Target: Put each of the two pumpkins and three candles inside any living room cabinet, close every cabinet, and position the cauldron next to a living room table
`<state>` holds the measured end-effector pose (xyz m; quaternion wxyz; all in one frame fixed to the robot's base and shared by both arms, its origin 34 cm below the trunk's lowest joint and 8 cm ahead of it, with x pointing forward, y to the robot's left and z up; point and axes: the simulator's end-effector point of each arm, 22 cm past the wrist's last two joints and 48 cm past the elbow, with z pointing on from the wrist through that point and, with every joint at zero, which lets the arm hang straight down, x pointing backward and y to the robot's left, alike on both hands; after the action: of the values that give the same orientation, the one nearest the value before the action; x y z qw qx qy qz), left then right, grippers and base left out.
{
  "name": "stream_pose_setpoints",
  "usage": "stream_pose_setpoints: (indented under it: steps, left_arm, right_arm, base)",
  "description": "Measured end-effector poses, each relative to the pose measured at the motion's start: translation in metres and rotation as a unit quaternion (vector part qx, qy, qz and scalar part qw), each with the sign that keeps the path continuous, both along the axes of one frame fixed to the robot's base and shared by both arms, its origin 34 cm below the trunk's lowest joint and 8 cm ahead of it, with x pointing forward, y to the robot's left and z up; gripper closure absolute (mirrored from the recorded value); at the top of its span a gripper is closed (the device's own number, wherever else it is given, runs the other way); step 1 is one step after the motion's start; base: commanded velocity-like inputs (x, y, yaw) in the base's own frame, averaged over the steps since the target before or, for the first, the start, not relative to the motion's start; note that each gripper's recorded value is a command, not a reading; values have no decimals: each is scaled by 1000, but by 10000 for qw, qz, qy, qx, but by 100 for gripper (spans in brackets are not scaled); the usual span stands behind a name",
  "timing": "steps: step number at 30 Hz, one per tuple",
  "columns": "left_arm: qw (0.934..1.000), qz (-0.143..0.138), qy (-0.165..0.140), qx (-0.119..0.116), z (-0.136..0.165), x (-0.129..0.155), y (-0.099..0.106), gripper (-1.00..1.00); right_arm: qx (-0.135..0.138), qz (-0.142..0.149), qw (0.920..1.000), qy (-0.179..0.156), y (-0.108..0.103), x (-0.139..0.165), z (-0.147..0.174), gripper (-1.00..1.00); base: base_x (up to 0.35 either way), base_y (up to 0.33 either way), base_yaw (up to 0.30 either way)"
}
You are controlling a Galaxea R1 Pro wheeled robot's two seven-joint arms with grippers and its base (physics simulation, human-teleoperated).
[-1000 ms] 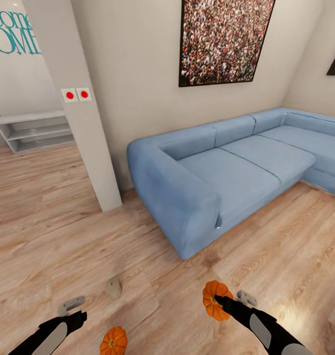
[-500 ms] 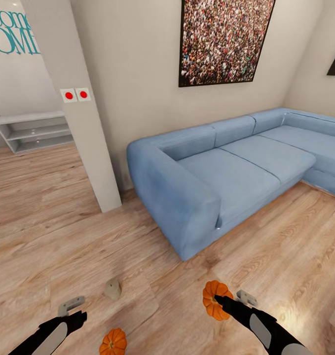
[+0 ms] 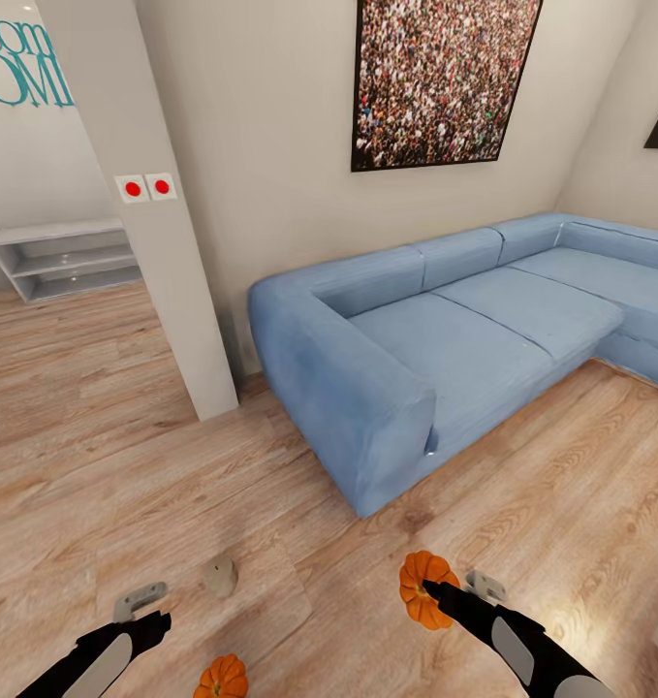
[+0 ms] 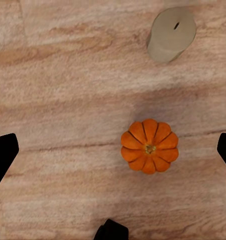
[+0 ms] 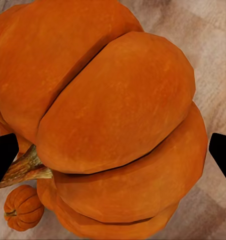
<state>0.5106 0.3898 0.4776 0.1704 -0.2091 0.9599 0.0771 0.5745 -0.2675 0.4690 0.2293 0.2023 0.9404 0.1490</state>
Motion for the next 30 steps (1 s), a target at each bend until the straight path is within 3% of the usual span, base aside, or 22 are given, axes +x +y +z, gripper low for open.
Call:
stream_pose_setpoints:
  steps: [10, 16, 18, 22, 28, 30]
  left_arm:
    - [10000, 30, -7, -45, -2, 0, -1, -100]
    - [9987, -113, -203, -452, -13, 9, -18, -100]
    - [9985, -118, -217, -482, -16, 9, -20, -100]
    - [9985, -113, -215, -496, -24, 8, -20, -100]
    - [9986, -80, -177, -489, -38, 3, -17, -100]
    - [9986, -75, -177, -487, -41, 3, -17, -100]
  right_arm:
    - [2, 15, 10000, -5, 1, 0, -2, 100]
    - [16, 30, 10000, -19, 4, 0, -12, 100]
    - [106, 212, 9997, -90, 14, 1, -13, 100]
    - [427, 1132, 9923, -276, 59, -4, -13, 100]
    - [569, 1439, 9877, -208, 77, -13, -24, 100]
    - [722, 1540, 9854, -93, 95, -20, -27, 100]
  base:
    - [0, 0, 0]
    - [0, 0, 0]
    - [0, 0, 0]
    - [0, 0, 0]
    - [0, 0, 0]
    - [0, 0, 0]
